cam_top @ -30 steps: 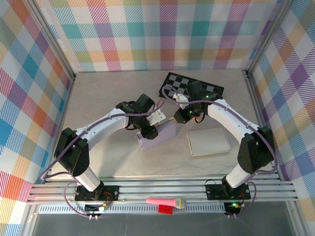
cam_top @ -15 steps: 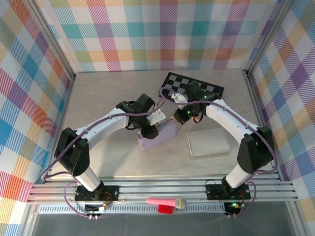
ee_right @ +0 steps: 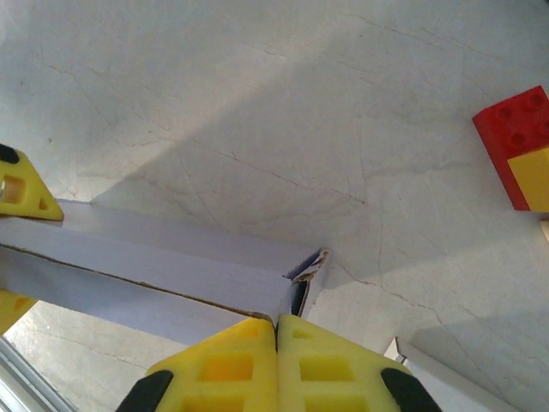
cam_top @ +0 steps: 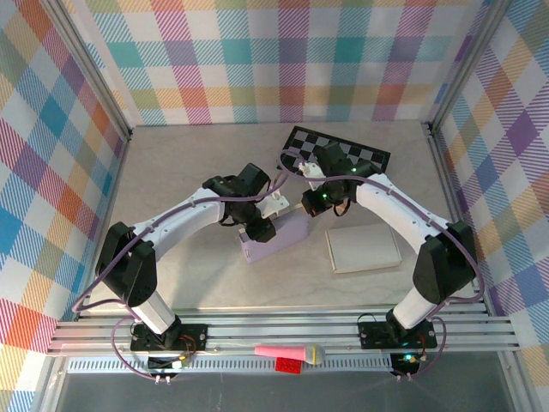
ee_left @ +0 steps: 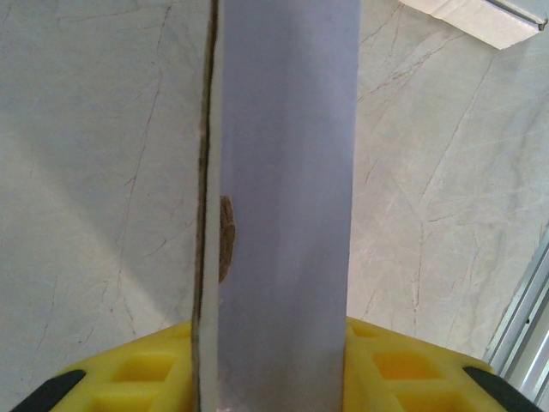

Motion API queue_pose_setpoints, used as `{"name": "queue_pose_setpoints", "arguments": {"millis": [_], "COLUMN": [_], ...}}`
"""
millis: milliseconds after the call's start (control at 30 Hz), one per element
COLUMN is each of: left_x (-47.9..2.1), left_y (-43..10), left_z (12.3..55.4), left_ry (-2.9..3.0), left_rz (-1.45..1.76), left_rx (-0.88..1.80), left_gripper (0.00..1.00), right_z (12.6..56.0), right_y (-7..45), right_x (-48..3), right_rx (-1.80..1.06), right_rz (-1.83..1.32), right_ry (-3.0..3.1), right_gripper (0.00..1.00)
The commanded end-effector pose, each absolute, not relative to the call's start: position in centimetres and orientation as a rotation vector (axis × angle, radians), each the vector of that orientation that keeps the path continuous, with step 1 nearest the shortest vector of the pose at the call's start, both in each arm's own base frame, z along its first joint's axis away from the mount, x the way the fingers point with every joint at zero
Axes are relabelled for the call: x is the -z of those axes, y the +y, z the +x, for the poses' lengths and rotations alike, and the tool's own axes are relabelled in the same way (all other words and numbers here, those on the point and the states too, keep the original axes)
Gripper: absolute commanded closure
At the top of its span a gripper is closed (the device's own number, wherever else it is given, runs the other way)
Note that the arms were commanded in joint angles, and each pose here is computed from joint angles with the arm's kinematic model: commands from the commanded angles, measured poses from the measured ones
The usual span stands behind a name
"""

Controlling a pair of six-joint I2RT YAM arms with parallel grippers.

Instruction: Fold the paper box

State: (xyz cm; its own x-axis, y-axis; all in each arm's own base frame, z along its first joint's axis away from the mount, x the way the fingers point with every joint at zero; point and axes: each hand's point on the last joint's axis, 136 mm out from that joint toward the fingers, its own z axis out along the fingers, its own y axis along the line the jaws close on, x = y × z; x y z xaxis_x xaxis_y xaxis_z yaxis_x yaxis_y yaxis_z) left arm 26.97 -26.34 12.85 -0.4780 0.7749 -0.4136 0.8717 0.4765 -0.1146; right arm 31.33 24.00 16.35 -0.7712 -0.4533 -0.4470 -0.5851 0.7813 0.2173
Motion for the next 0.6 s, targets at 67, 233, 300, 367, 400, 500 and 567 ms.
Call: {"name": "queue_pose_setpoints", "arguments": {"millis": [67,233,300,367,400,500,567], "left_x": [-13.3,-13.5,-13.5,-13.6,-13.7,-13.8,-13.7], "left_y": [-25.9,-25.9,-25.9,-25.8,-25.9,-25.8,-25.8], "left_z": [28.0,28.2,28.3,28.5,28.7,29.0,29.3], "left_ry": [2.427,2.426,2.423,2.419,2.415,2.414,2.420], "left_rz": [1.369,1.352,1.348,1.342,1.339,1.322,1.310], "left_rx": [0.399,0.392,0.383,0.371,0.368,0.359,0.359], "left_gripper": [0.65,0.66,0.66,0.66,0.66,0.65,0.64], "right_z": [30.8,30.3,30.0,29.7,29.6,29.4,29.2], "right_y": [23.4,23.2,23.1,23.0,22.9,22.6,22.6], "right_x": [-16.5,-16.3,-16.2,-16.0,-15.9,-15.6,-15.2], "right_rx": [-0.480,-0.461,-0.452,-0.425,-0.411,-0.394,-0.386], "right_rz": [-0.623,-0.586,-0.586,-0.601,-0.602,-0.593,-0.595], "right_ry": [2.660,2.590,2.559,2.532,2.517,2.499,2.492], "right_gripper": [1.00,1.00,1.00,1.00,1.00,1.00,1.00]}}
